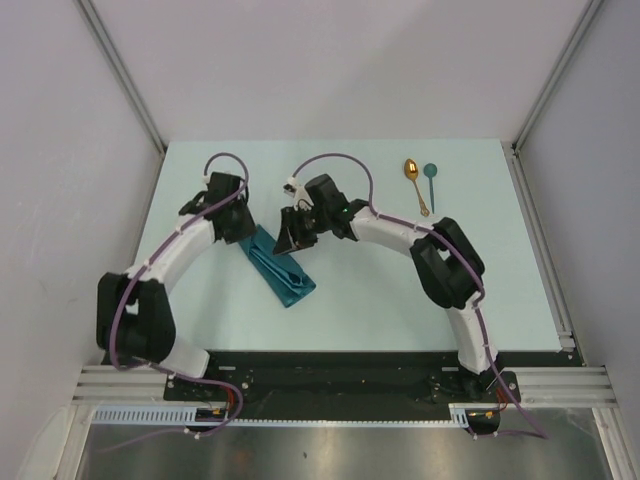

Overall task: Fold the napkin into a case and place the utensils inside
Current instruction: Grasp the top corner of the smaller rectangle folded napkin from the folded napkin, then smooth out the smaller rectangle-folded napkin at the center of the board.

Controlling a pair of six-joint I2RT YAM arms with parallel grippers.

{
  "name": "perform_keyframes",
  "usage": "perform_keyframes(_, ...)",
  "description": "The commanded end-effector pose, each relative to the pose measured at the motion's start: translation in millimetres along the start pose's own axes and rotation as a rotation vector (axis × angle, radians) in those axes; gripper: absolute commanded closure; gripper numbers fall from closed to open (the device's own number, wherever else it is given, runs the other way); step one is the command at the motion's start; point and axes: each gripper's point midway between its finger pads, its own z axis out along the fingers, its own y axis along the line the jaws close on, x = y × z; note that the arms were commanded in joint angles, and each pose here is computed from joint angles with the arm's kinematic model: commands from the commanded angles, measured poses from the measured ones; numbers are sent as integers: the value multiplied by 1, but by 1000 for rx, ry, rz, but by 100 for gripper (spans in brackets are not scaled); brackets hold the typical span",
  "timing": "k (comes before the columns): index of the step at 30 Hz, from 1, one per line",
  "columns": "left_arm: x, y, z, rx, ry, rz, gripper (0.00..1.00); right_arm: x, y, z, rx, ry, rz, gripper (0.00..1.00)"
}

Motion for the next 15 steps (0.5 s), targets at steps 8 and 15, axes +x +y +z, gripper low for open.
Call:
perform_keyframes(8, 111, -32, -15, 373, 212, -89, 79, 28, -31, -39, 171, 98, -129, 41)
perform_keyframes(15, 133, -35, -19, 380, 240, -156, 79, 33, -26, -50, 317, 76, -260, 43)
